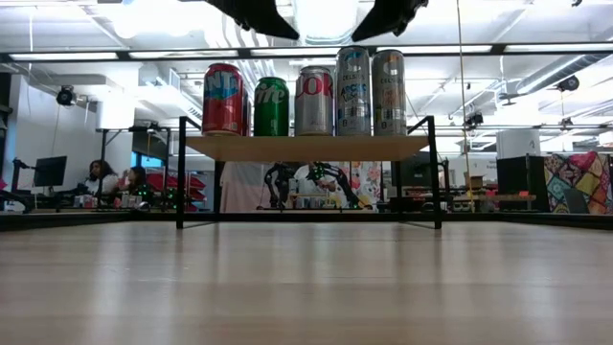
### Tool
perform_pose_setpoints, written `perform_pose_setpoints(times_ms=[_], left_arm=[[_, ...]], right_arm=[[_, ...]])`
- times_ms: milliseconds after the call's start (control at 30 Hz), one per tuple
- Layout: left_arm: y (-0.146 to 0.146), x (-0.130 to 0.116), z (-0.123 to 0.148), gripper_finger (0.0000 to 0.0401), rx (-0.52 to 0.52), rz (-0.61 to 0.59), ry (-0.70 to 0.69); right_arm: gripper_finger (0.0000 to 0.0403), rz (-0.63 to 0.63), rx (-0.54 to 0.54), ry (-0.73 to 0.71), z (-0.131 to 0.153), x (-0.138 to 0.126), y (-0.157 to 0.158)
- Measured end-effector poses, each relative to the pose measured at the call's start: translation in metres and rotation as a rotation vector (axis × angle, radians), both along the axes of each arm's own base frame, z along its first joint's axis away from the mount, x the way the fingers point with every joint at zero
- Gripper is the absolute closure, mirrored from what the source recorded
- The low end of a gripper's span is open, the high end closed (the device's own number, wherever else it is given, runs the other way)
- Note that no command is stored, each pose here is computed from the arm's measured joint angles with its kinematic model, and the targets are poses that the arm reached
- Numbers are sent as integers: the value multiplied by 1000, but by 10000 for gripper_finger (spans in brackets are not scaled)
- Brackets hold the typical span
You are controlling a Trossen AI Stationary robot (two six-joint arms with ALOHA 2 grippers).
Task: Place canned beverage on shelf
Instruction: Put the left silver soda can on the shelf aligned with the other silver soda can
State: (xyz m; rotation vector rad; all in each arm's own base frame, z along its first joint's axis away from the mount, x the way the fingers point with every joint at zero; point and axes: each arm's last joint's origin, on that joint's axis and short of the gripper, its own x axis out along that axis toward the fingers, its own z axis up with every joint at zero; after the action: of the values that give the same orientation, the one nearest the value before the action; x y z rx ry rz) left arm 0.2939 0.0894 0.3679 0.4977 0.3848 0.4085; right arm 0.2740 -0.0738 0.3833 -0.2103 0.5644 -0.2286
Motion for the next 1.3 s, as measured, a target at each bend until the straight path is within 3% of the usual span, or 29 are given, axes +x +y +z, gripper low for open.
perform_pose_setpoints(times_ms=[200,567,1300], left_arm=[[25,10,-3,401,-17,66,41],[36,39,-7,401,-43,76,74],[49,50,-24,401,-80,114,154]], right_arm=[[394,3,-2,14,-16,-2,1],[394,-5,12,7,-7,-18,5],[394,-22,57,27,-4,-31,9]])
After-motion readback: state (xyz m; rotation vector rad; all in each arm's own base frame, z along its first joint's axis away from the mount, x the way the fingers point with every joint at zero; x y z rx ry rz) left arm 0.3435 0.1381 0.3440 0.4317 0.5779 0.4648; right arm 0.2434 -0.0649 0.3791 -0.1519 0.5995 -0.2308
